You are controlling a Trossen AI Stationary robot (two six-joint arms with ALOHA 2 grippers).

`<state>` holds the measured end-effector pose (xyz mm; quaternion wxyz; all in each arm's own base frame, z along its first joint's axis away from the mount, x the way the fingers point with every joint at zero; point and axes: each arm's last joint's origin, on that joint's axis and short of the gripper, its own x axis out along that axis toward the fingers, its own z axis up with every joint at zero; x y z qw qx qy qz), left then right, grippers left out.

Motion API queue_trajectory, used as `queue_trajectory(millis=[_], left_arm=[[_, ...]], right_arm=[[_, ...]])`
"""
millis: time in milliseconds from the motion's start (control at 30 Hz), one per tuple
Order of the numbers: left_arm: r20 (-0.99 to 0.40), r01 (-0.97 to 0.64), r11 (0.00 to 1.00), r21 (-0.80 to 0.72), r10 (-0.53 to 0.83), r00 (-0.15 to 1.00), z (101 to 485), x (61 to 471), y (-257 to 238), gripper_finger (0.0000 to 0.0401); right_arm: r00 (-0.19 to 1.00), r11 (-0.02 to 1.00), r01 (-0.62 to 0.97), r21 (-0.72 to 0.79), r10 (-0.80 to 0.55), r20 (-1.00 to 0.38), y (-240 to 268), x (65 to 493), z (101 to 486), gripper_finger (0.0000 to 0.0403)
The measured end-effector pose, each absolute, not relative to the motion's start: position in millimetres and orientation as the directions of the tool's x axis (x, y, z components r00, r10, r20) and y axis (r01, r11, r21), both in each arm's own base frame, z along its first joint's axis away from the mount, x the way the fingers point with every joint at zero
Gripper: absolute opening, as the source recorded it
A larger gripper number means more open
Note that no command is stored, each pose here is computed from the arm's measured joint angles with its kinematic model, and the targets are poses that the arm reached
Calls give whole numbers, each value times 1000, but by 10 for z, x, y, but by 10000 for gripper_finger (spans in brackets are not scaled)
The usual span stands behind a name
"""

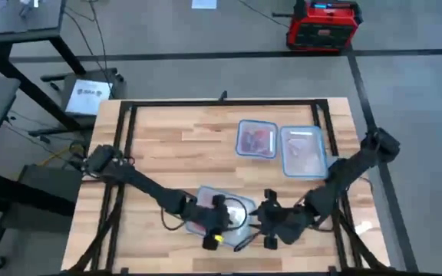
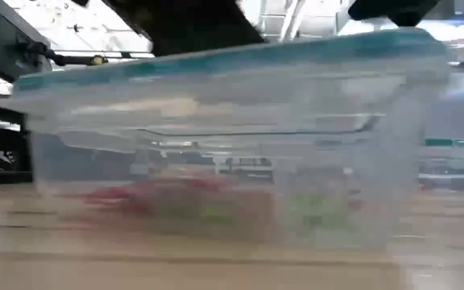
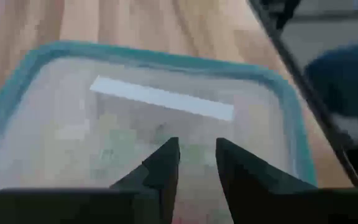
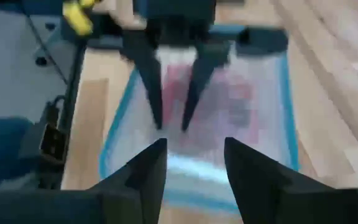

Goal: Sort candy

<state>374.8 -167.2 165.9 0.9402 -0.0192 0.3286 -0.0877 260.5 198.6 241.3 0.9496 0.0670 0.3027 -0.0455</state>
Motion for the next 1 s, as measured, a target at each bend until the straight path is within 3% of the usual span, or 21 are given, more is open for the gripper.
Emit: queue_trajectory(millis=[100, 333, 700, 867, 1000], left_arm=[[-661, 78, 992, -99, -124, 740, 1604, 3746, -1585, 95], [-738, -204, 979, 13, 147, 658, 1539, 3674, -1347, 95], [-819, -187, 958, 215, 282, 500, 1836, 3405, -926, 95], [-760, -94, 980, 177, 197, 619, 2333, 3253, -843, 95], [-631, -104, 987, 122, 158, 759, 2888, 3033, -781, 94]], right_arm=[[814, 982, 155, 111, -63, -578, 2023, 2558, 2408, 136], [787, 970, 228, 87, -130, -604, 2031, 2458, 2357, 132], [769, 969, 243, 36, -170, -616, 2011, 2407, 2342, 132], [803, 979, 203, -23, -180, -569, 1789, 2578, 2505, 132], [803, 997, 65, -44, -78, -591, 1462, 2850, 2568, 132]])
